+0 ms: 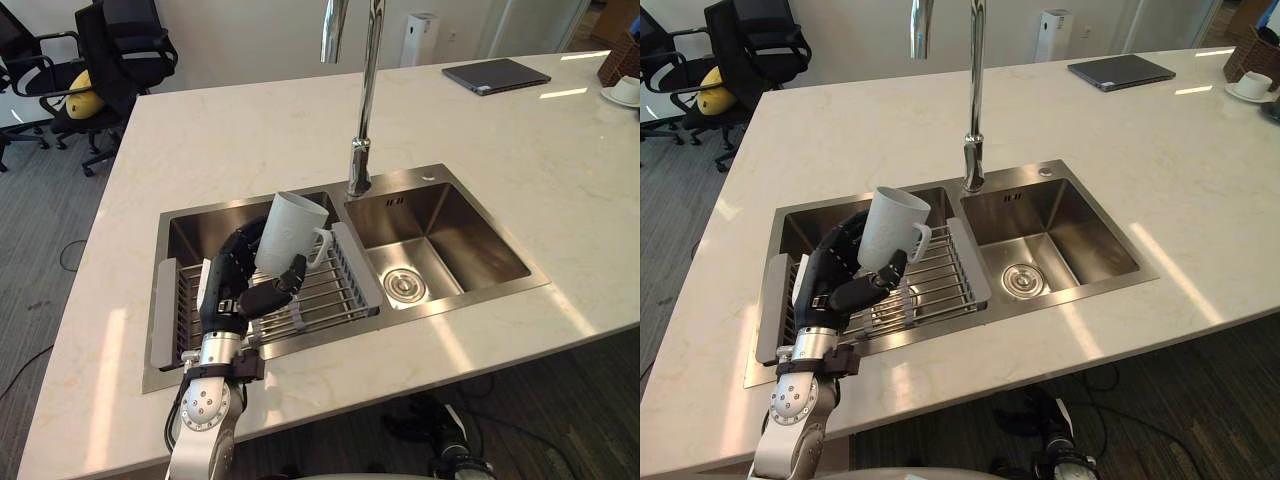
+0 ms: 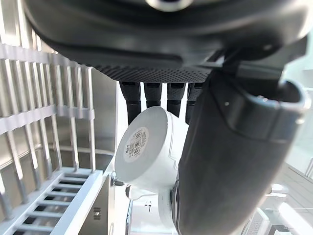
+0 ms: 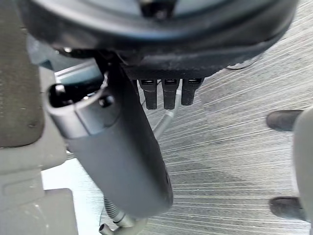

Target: Walk over to the sink, pick up the cup, carry it to the dishwasher, place the cup inside the dishwasher, then close the dishwasher door

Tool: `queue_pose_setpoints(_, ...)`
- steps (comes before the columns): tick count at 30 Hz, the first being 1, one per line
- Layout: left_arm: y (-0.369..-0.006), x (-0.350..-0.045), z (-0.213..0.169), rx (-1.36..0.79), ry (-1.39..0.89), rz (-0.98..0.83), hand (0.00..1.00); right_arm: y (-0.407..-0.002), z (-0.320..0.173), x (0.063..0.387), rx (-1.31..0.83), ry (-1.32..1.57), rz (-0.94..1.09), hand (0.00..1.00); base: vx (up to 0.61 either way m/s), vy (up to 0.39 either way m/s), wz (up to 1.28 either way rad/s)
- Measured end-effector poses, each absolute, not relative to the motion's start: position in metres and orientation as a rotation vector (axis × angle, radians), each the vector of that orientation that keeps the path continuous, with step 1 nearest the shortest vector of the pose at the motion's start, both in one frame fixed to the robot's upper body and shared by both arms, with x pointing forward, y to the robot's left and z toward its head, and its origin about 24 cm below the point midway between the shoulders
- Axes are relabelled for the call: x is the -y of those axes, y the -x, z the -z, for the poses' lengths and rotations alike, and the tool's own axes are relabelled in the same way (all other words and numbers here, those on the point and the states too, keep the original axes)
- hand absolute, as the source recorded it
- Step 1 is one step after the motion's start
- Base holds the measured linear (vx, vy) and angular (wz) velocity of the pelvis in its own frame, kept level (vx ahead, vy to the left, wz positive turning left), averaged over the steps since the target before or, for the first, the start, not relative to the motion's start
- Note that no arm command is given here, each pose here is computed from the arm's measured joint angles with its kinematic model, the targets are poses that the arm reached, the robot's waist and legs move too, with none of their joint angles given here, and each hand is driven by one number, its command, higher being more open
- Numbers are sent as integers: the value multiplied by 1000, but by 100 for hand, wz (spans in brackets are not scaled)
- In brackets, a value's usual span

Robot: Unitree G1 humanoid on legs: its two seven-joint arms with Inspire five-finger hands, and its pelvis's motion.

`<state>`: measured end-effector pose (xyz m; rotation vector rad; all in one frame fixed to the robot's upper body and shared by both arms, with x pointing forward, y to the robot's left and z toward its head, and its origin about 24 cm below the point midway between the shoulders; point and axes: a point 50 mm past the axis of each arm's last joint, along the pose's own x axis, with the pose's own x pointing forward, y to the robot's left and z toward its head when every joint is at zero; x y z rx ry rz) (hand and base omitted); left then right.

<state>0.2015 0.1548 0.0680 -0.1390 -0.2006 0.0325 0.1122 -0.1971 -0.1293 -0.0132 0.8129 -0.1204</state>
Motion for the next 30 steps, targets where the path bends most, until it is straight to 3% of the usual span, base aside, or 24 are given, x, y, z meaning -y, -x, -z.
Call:
queue_pose_setpoints(15,-203,-149,-97,330,198,-35,30,-142,114,197,-703,40,159,90,-59,30,-3)
queue_pose_setpoints(21,-205,-148,-99,340,225,-67,30,-178,98,203,-607,70,152,90,-84,-66,7)
queue_pose_setpoints(30,-204,-127,-103,347,285,29,30,-171,101,216,-624,71,215,90,-191,-86,49)
